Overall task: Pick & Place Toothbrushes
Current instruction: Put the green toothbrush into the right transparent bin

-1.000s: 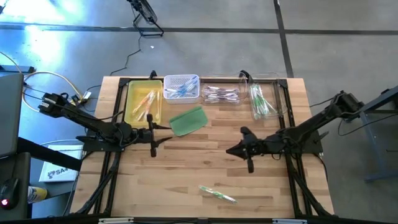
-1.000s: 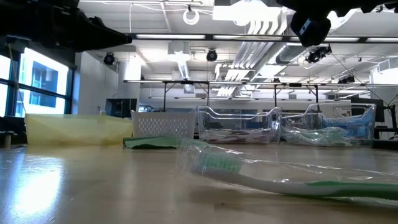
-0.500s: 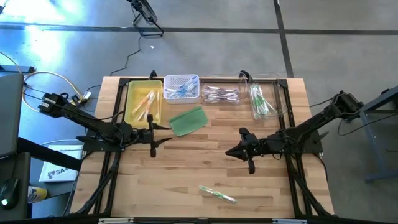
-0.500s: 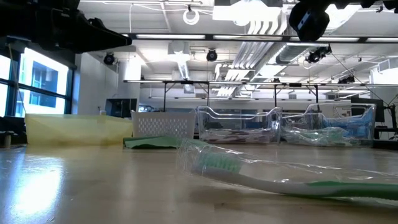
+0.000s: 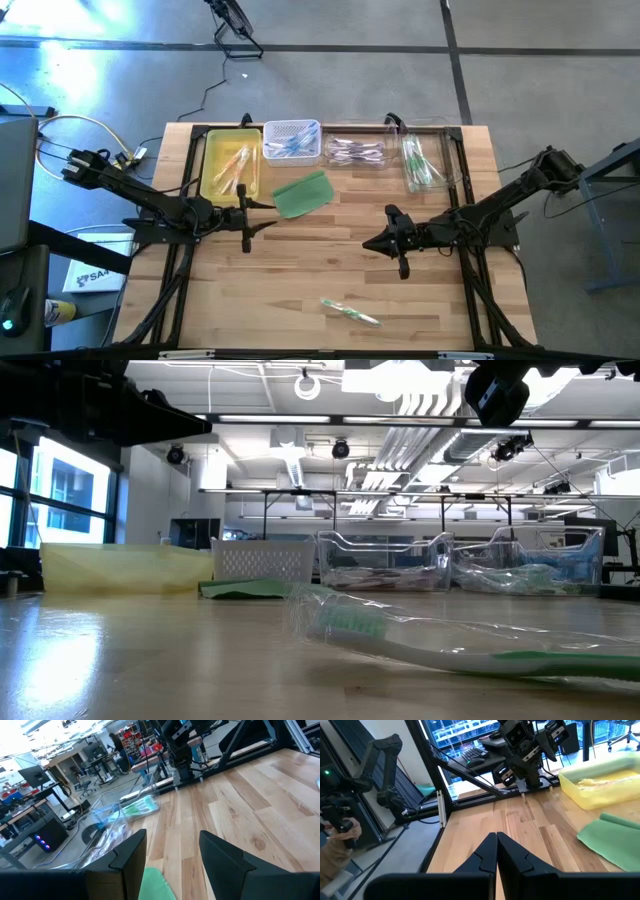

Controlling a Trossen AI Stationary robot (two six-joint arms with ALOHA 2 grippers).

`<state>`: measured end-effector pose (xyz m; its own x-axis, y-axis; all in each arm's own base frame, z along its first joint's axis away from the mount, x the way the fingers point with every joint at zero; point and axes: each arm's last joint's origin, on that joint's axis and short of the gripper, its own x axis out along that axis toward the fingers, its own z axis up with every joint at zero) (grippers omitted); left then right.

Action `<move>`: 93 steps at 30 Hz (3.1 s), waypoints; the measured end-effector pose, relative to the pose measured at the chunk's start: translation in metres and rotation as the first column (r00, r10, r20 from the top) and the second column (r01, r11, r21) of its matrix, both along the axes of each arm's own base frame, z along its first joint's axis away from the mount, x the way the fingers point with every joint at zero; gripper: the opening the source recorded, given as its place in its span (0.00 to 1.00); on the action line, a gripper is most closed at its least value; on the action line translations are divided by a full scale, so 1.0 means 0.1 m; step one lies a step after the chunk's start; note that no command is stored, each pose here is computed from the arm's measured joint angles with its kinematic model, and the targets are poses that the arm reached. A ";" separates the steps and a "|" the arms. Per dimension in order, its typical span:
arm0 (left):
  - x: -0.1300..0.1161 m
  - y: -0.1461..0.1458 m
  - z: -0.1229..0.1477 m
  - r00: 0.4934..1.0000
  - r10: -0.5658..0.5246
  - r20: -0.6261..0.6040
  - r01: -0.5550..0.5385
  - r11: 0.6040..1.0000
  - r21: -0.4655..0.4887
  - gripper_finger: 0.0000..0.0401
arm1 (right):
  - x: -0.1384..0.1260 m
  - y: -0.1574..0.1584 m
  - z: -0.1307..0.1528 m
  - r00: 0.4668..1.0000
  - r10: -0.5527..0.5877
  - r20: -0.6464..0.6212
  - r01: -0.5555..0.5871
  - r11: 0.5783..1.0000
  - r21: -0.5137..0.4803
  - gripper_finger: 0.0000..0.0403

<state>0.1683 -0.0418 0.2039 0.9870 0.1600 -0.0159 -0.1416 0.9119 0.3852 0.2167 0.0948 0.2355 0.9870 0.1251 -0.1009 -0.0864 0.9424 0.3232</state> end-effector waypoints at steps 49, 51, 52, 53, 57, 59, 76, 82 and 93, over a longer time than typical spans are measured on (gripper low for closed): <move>0.00 0.00 -0.01 1.000 0.002 -0.017 -0.001 1.000 0.030 0.44 | 0.00 -0.02 0.00 0.997 -0.079 0.006 0.079 0.995 -0.064 0.01; 0.00 0.00 -0.01 1.000 0.005 -0.023 -0.004 0.998 0.064 0.44 | 0.00 -0.03 -0.01 0.996 -0.087 0.001 0.087 0.994 -0.073 0.01; 0.00 0.00 -0.01 1.000 0.007 -0.024 -0.005 0.997 0.074 0.44 | 0.00 -0.03 -0.01 0.996 -0.086 0.001 0.086 0.993 -0.076 0.01; 0.00 0.00 -0.01 1.000 0.008 -0.025 -0.006 0.997 0.080 0.44 | 0.00 -0.03 -0.01 0.996 -0.086 0.002 0.086 0.993 -0.079 0.01; 0.00 0.01 -0.01 0.999 0.045 -0.025 -0.043 0.996 0.083 0.44 | 0.00 -0.03 -0.02 0.994 -0.114 -0.002 0.113 0.990 -0.087 0.01; 0.00 0.02 -0.01 0.998 0.060 -0.024 -0.058 0.995 0.079 0.44 | 0.00 -0.04 -0.03 0.992 -0.128 -0.023 0.126 0.989 -0.081 0.01; 0.00 0.02 -0.02 0.998 0.062 -0.031 -0.059 0.995 0.083 0.44 | 0.26 0.35 0.05 0.905 -0.021 -0.424 -0.063 0.981 -0.183 0.01; 0.00 0.02 -0.02 0.998 0.060 -0.032 -0.057 0.995 0.085 0.44 | 0.42 0.52 -0.14 0.828 0.160 -0.537 -0.231 0.971 -0.067 0.01; 0.00 0.02 -0.02 0.998 0.059 -0.032 -0.056 0.995 0.085 0.44 | 0.64 0.91 -0.25 0.658 0.120 -0.743 -0.222 0.974 -0.039 0.01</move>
<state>0.1679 -0.0401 0.2019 0.9751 0.2189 -0.0342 -0.1783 0.8667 0.4658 0.2803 0.1855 0.2109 0.5494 0.2214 -0.8057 -0.0335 0.9693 0.2436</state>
